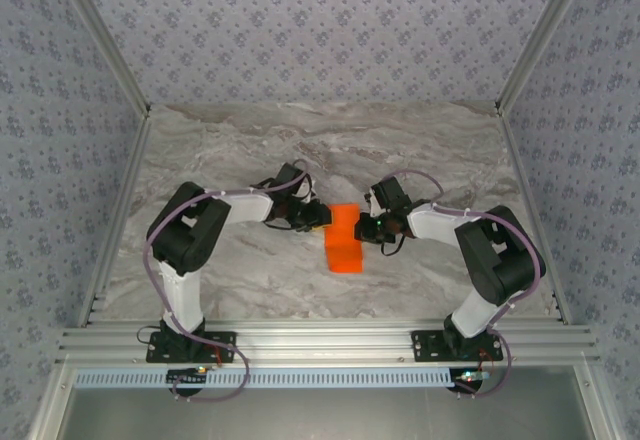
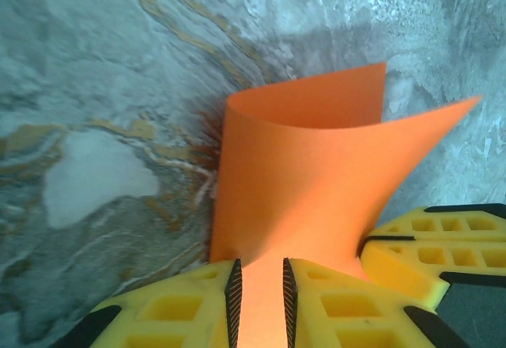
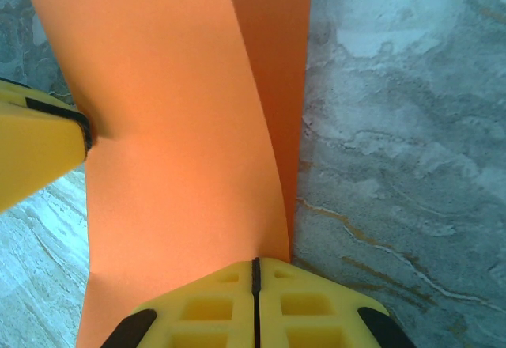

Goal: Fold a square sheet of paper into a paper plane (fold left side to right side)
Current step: First fold the square sheet of paper in half at the center of the table, then hold the square sheet of paper at the center of the table, then first fold the square sheet of paper in half at the center of the table, then hold the square sheet of paper at the center of the table.

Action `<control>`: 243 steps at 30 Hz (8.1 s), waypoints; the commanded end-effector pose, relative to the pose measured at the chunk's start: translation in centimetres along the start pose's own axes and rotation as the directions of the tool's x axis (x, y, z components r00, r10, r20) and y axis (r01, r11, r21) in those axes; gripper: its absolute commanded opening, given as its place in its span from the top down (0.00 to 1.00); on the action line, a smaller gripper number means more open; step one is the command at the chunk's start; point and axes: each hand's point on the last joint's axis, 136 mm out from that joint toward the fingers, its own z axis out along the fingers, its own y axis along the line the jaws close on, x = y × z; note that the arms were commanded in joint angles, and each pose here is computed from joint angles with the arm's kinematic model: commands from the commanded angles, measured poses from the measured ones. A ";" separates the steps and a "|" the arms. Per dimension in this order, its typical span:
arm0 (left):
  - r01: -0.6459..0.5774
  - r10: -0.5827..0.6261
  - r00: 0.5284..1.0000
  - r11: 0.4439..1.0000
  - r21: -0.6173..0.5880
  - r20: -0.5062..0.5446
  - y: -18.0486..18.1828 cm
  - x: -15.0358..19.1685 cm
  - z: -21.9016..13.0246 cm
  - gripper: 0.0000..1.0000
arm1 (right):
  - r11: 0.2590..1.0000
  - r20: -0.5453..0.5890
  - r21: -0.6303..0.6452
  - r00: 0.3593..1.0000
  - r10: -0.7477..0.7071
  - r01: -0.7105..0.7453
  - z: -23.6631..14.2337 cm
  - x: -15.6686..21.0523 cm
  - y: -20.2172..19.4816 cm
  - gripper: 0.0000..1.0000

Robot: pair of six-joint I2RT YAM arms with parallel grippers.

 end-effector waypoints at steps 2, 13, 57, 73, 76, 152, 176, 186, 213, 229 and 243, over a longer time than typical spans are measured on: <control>-0.039 0.040 0.999 0.999 -0.024 0.036 0.0 -0.9 -1.6 0.76 | 0.987 -0.134 0.161 0.990 0.050 -0.028 0.8 4.1 -4.0 0.94; -0.136 0.134 0.990 0.989 0.061 0.037 -4.7 0.0 -1.1 0.76 | 0.989 -0.132 0.144 0.990 0.040 -0.021 0.9 3.7 -3.4 0.94; -0.101 0.087 0.992 0.979 -0.176 -0.087 1.0 3.6 3.5 0.77 | 0.988 0.044 -0.148 0.998 0.044 -0.037 -0.4 -5.8 2.4 0.96; -0.171 0.171 0.985 0.984 -0.056 -0.009 -3.4 2.8 0.6 0.72 | 0.995 -0.078 0.017 0.992 0.098 -0.097 3.1 -3.2 -1.8 0.96; -0.185 0.185 0.983 0.983 -0.011 0.010 -4.5 3.0 -0.2 0.72 | 0.994 -0.093 0.031 0.990 0.106 -0.104 3.2 -2.5 -2.2 0.96; -0.288 0.274 0.926 0.957 -0.018 -0.259 -0.8 17.6 0.0 0.74 | 0.991 -0.153 0.090 0.982 0.109 -0.096 4.2 -0.7 -2.9 0.96; -0.261 0.274 0.959 0.954 0.149 -0.072 -5.5 11.8 -3.9 0.74 | 0.992 -0.117 0.053 0.986 0.122 -0.117 3.7 -1.0 -2.5 0.96; -0.257 0.269 0.960 0.957 0.135 -0.075 -5.8 8.3 0.2 0.75 | 0.994 -0.105 -0.010 0.988 0.111 -0.113 3.8 -1.5 -1.4 0.96; -0.140 0.135 0.984 0.989 -0.038 -0.114 0.0 9.5 2.0 0.76 | 0.999 0.091 -0.004 0.995 -0.038 0.039 -6.4 -2.2 1.7 0.71; -0.139 0.137 0.987 0.990 -0.019 -0.086 -1.1 8.7 1.6 0.76 | 0.999 -0.190 0.002 0.981 0.038 -0.038 -2.2 7.3 0.0 0.94; -0.138 0.140 0.989 0.990 0.031 -0.051 -4.4 6.6 1.1 0.79 | 0.971 -0.258 0.239 0.965 0.041 0.023 -1.9 9.1 -4.8 0.96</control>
